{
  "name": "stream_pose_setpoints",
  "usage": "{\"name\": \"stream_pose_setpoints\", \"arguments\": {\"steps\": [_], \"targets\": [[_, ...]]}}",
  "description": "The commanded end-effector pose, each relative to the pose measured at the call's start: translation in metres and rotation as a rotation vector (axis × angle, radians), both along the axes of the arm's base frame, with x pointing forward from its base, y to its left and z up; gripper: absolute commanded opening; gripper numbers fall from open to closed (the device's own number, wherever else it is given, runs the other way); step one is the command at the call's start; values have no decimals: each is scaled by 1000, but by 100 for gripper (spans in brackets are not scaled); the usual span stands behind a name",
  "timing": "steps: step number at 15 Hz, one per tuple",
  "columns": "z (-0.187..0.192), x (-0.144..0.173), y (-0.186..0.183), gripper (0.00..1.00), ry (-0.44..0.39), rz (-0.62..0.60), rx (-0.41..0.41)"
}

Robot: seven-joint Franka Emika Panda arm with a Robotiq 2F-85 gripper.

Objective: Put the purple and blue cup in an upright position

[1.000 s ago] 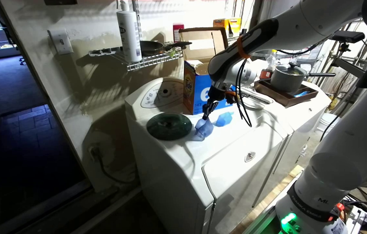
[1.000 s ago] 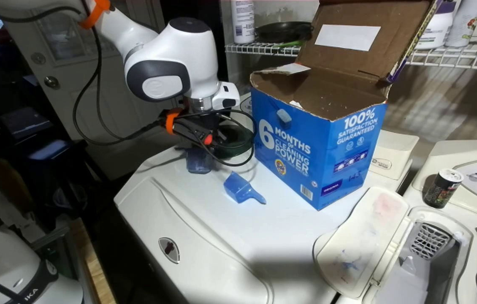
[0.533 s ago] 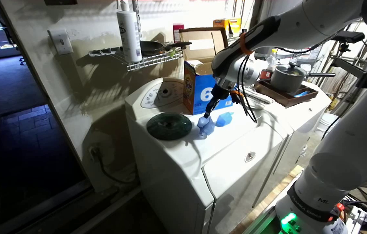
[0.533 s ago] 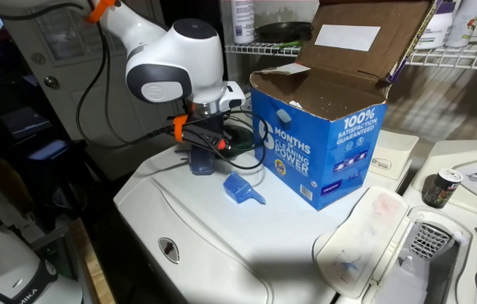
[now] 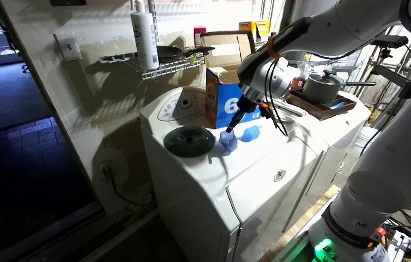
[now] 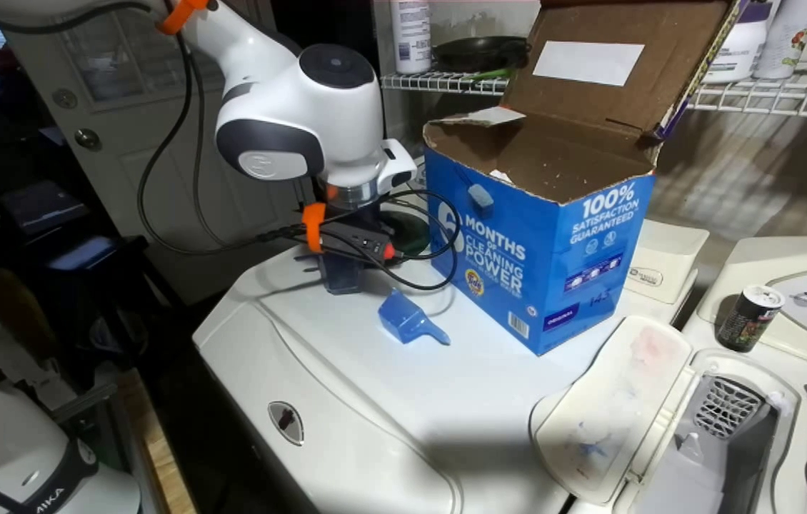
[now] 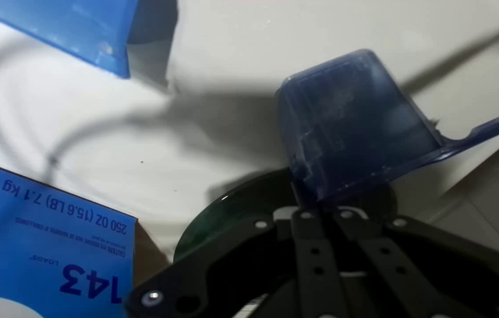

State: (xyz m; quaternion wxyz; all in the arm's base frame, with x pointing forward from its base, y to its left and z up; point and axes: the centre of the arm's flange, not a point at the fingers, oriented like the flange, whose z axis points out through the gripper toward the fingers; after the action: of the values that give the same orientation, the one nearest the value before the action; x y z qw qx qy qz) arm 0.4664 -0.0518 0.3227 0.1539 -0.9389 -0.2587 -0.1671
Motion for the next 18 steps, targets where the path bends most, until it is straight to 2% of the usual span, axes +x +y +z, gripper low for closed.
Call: {"name": "stream_pose_setpoints", "arguments": {"steps": [1,6,7,8,10,15,18], "targets": [[-16,11,-2,1,-19,64,47],[-26,17,0,1,-28,109,82],[-26,18,0,28,-21,108,80],[-25,18,1,29,-14,112,78],[-19,14,4,41,-11,100,63],[2,2,14,76,-31,79,28],[23,-8,20,96,-46,16,0]]}}
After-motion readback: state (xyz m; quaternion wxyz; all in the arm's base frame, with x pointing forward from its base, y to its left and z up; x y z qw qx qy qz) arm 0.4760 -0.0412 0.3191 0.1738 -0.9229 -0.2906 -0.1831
